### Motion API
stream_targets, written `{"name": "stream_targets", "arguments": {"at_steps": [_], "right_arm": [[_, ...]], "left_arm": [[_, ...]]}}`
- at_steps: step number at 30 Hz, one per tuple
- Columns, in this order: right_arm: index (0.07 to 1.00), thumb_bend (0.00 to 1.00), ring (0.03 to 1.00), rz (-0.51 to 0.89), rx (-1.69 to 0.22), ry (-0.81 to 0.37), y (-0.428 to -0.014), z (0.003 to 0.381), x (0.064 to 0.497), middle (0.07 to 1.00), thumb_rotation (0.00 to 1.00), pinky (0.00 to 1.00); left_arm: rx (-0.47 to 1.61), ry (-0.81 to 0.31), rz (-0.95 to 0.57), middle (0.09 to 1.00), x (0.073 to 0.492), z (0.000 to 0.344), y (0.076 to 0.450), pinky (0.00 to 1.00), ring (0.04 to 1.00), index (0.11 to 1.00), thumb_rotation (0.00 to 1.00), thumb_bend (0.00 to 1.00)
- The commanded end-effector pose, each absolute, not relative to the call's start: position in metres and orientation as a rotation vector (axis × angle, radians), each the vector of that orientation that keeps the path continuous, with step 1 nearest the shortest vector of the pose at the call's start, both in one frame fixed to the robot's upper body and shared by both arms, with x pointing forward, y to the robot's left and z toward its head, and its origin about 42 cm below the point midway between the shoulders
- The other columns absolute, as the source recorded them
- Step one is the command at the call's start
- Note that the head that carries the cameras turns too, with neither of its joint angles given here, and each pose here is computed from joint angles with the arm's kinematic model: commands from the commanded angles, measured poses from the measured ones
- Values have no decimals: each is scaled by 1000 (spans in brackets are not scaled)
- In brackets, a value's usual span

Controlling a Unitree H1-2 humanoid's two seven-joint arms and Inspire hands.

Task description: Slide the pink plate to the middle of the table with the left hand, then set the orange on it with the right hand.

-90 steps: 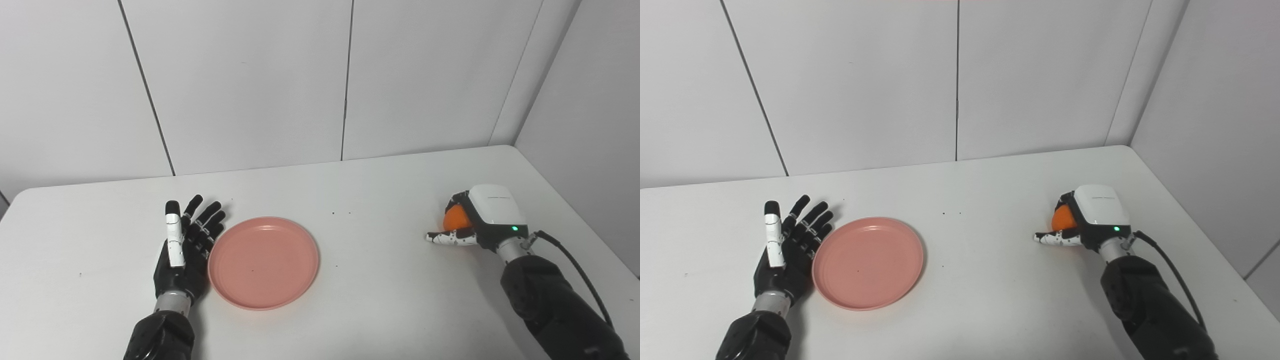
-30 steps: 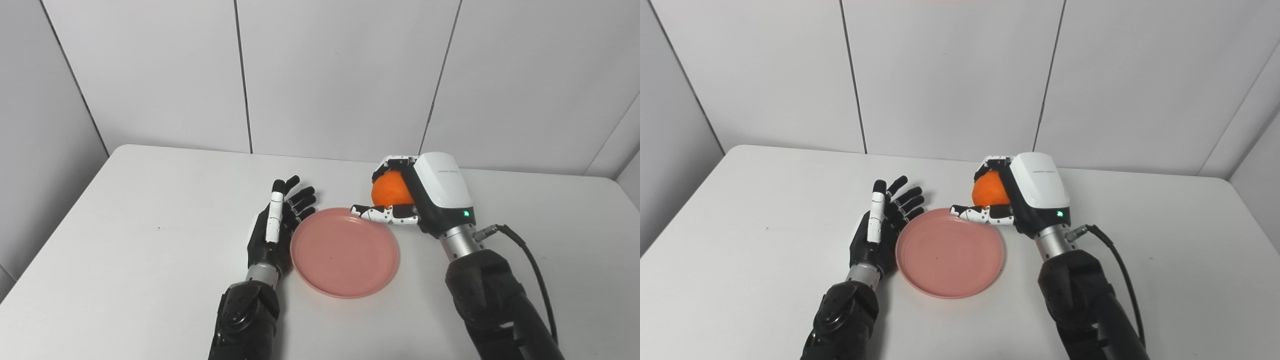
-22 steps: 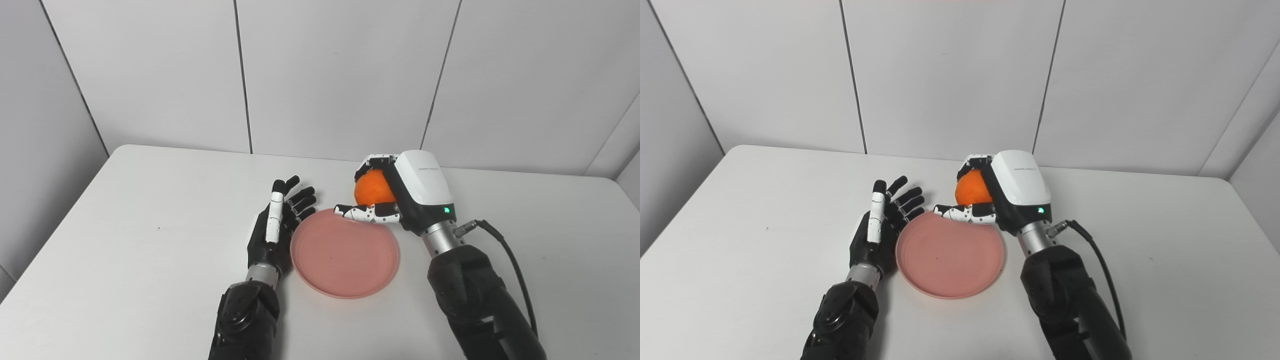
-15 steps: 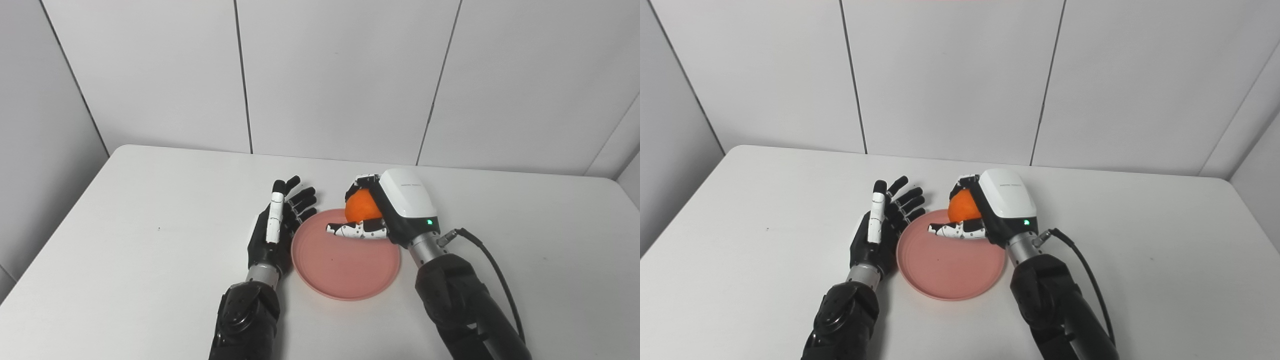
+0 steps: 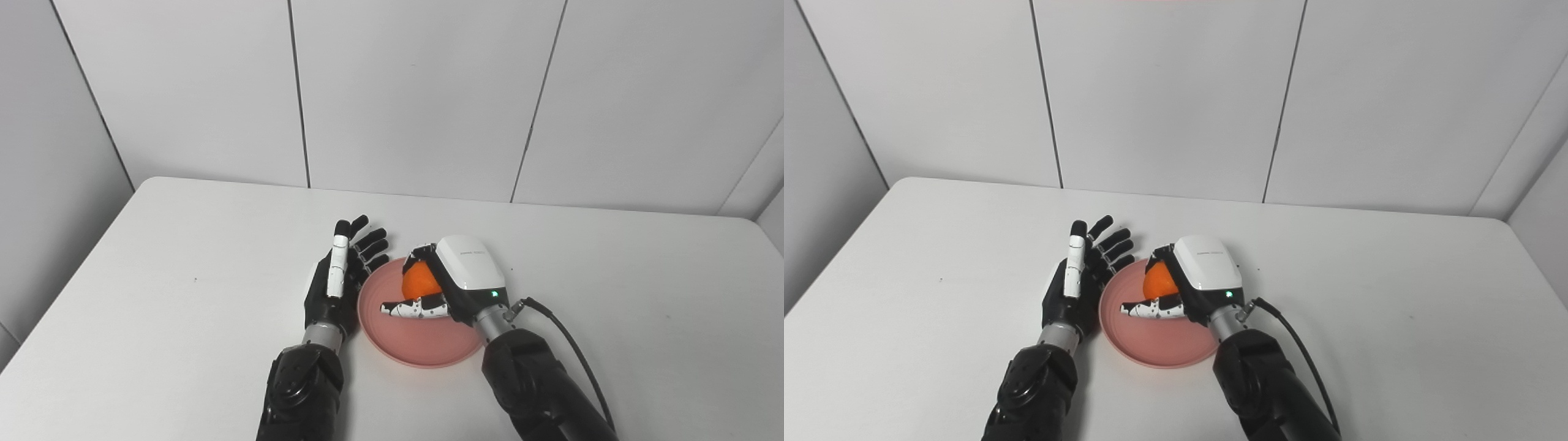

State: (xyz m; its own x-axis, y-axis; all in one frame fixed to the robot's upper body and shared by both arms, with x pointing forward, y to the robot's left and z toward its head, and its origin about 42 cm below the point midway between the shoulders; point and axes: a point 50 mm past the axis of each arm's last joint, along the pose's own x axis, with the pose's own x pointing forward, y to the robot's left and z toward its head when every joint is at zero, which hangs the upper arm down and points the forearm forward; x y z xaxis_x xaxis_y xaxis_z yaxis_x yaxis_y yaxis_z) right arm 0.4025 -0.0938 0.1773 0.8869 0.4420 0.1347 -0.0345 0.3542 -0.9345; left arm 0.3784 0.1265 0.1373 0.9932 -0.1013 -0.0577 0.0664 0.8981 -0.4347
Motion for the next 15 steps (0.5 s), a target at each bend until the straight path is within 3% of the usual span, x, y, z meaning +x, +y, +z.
{"name": "stream_targets", "arguments": {"at_steps": [1, 11, 15], "right_arm": [[369, 514, 204, 299, -1158, -479, -86, 193, 406, 277, 424, 147], [403, 512, 247, 320, -1203, -453, -87, 179, 407, 320, 478, 184], [435, 561, 257, 303, -1213, -457, -87, 179, 406, 340, 508, 192]], "left_arm": [[-451, 237, -46, 769, 363, 104, 125, 791, 800, 842, 832, 881], [-458, 236, -48, 756, 364, 106, 125, 784, 795, 838, 833, 855], [-465, 239, -47, 758, 365, 105, 125, 778, 793, 827, 824, 859]]}}
